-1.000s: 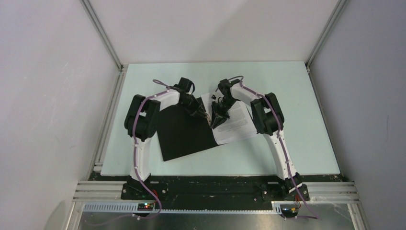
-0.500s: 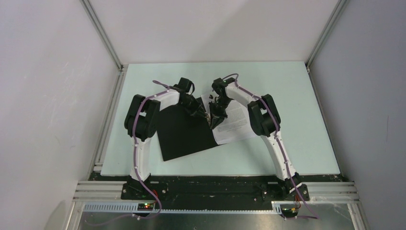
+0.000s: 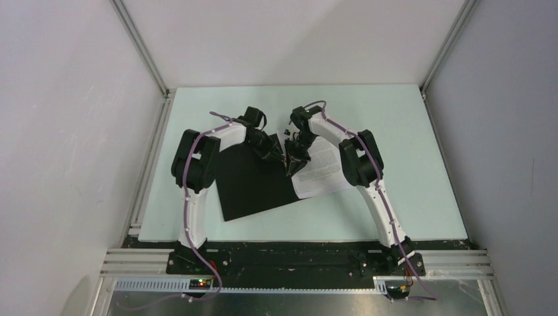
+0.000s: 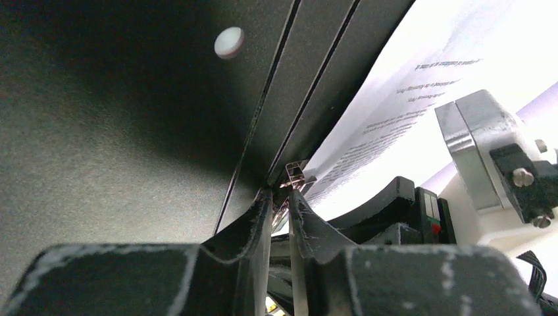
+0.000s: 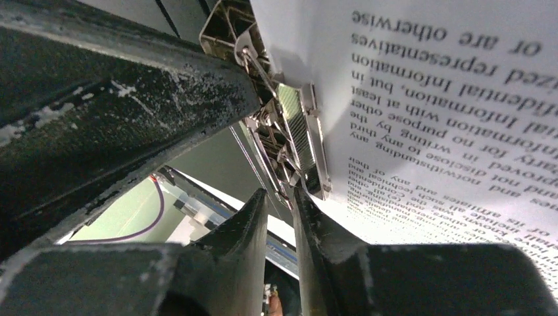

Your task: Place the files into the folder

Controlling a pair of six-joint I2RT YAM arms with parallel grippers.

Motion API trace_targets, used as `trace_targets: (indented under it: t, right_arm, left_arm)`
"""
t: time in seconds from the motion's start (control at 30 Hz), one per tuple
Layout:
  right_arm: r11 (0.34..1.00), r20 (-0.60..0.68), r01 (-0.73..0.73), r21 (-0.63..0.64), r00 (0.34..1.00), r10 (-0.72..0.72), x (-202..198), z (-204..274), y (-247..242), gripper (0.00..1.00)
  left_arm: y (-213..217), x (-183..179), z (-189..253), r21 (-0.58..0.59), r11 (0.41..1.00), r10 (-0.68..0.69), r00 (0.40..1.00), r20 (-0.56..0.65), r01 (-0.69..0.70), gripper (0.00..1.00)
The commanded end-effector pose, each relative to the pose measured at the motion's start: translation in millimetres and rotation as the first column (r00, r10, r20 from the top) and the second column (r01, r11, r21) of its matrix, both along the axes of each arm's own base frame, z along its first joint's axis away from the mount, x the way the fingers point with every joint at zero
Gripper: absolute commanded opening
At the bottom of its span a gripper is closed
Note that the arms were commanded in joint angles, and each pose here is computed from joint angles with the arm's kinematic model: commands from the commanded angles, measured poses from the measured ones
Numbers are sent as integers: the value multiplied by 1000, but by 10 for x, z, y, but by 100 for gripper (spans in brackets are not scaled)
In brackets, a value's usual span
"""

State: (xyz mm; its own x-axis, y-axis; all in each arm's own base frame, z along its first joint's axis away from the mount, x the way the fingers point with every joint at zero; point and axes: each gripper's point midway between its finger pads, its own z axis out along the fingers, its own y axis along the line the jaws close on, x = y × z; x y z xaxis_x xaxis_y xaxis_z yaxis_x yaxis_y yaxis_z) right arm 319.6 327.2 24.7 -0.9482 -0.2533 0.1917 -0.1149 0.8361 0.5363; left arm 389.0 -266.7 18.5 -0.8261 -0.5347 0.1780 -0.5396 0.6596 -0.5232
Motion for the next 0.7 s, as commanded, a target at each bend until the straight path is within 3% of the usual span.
trace_targets:
  t: [0.0,0.1,0.23,0.3,0.43,0.57,0.67]
  right_arm:
    - [996,94,-11,83,996,4,75,306,62,29]
    - [994,96,9,105,995,-19,50,483,-56,32]
    - [985,153,12,174,987,-39,156,813,-115,37]
    - [976,196,8,216,979,-51,234,1016,-149,39]
    - [962,279,7,275,956,-87,418,1318,-322,49]
    - [975,386,65,212,911,-145,742,1339,-789,59]
    - [978,451,128,167,872,-191,1002,1337,-1245,66]
  left_arm:
    - [99,-69,-203,71,997,7,999,-50,-3,23]
    - [64,16,-37,47,999,-19,1000,-1,19,30]
    - [27,360,489,10,996,-85,978,189,84,45]
    - [47,585,890,3,992,-119,938,325,124,52]
    - [258,898,1638,48,977,-196,799,568,206,66]
    - [871,841,1791,205,966,-248,768,591,154,75]
    - [1434,621,1577,361,929,-270,824,498,85,80]
